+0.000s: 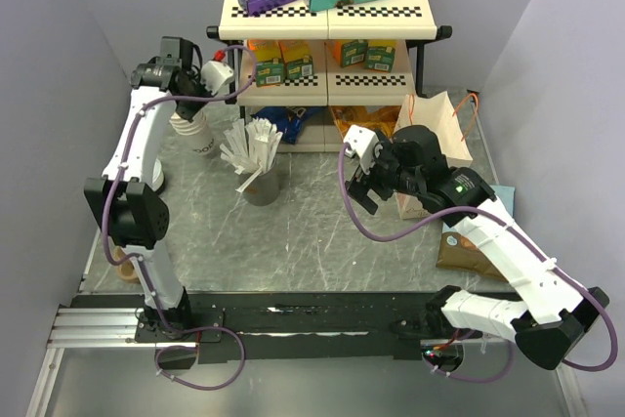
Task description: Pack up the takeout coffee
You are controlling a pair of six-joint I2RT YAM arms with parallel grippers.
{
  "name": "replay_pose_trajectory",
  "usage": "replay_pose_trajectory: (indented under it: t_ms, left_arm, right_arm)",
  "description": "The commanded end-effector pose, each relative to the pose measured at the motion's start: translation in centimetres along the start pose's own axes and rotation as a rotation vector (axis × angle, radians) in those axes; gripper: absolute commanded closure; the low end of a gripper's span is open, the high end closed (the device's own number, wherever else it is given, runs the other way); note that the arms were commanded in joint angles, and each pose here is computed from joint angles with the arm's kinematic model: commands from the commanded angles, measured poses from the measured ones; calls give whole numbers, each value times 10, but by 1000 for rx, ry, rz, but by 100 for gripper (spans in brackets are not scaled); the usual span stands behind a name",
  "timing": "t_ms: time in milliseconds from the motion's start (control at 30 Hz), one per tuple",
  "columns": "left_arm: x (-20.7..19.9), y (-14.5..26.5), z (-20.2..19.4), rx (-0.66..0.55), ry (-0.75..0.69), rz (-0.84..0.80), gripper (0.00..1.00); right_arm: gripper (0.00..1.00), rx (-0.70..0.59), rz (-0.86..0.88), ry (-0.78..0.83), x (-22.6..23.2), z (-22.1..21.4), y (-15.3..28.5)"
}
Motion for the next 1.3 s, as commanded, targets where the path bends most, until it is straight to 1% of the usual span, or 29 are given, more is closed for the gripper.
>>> replay_pose_trajectory:
  t_ms: [0,67,133,167,200,233,267,333,400,533,633,667,700,733,767,800,867,900,933,967,1000,1033,1067,1100,1133,1167,1200,1233,1267]
  left_arm:
    - [-18,20,22,-91,65,-127,99]
    - [-8,15,16,-27,74,-52,99]
    - [9,-4,-13,133,13,140,99]
    - [12,-7,-21,160,-19,175,99]
    - [10,-3,-26,159,-9,152,99]
    - [-1,-1,-8,40,23,51,99]
    - [13,13,7,-26,118,59,99]
    - [14,14,1,39,128,74,99]
    - [11,13,7,22,120,39,99]
    - [10,16,4,58,106,63,99]
    - [34,24,6,36,96,197,99]
    - [21,18,-16,132,29,177,99]
    - [11,20,-9,137,-4,142,99]
    - [8,27,-4,123,3,119,99]
    - [16,26,0,75,61,143,99]
    - [27,16,-21,87,104,171,99]
    - [13,16,-31,203,38,118,99]
    - [20,20,-13,127,64,125,99]
    - [35,22,-14,74,125,161,99]
    - [40,14,-33,104,141,199,99]
    - [24,18,-27,158,60,159,99]
    - [20,26,-18,177,59,150,99]
    - [31,37,-1,85,111,171,99]
    - [57,29,-11,5,192,232,99]
    - [49,19,-35,96,153,234,99]
    - [27,4,-42,163,114,168,99]
    - [10,6,-23,133,102,82,99]
    - [-34,21,-4,34,163,-185,99]
    - [-11,32,12,-21,200,-124,99]
  right_arm:
    - [0,-60,-16,15,-1,14,5]
    - [0,-62,-21,16,-2,14,5]
    - [0,-61,-20,13,-2,12,3]
    - [0,-58,-18,11,-2,11,3]
    - [0,-60,-17,13,-1,12,4]
    - [0,-59,-20,11,-2,12,4]
    - [0,-59,-23,11,-3,12,5]
    - [0,-57,-24,15,-2,10,4]
    - [0,-56,-27,13,-3,9,2]
    - [0,-61,-14,12,-1,12,2]
    - [0,-61,-25,10,-4,12,1]
    - [0,-64,-21,15,-3,13,2]
    - [0,-60,-17,12,-2,12,1]
    - [0,-62,-17,10,-2,12,2]
    - [0,-64,-22,8,-3,13,2]
    - [0,-68,-21,6,-2,12,2]
    - [0,-59,-9,11,0,10,1]
    - [0,-58,-12,9,-1,11,2]
    - [0,-66,-20,5,-2,12,2]
    - [0,-67,-20,7,-2,12,2]
    - [0,-66,-14,13,-1,11,2]
    - [0,-60,-12,15,-1,11,3]
    - [0,-64,-27,8,-3,12,3]
    - [0,-67,-28,4,-3,11,2]
    - [0,-68,-22,11,-3,11,2]
    - [0,-61,-8,12,0,10,2]
    - [0,-59,-9,14,-1,11,2]
    - [0,-58,-14,5,-2,11,2]
    - [0,-64,-20,4,-3,12,3]
Point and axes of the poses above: each gripper's point midway between its finger pads, its own y axis back along the fingers, its own x axis along the line the jaws close on, z = x × y, the point moved 1 cm from there along y, back along the fingers, and after that the axes turned 12 degrees about -y, right-handed, at the moved point
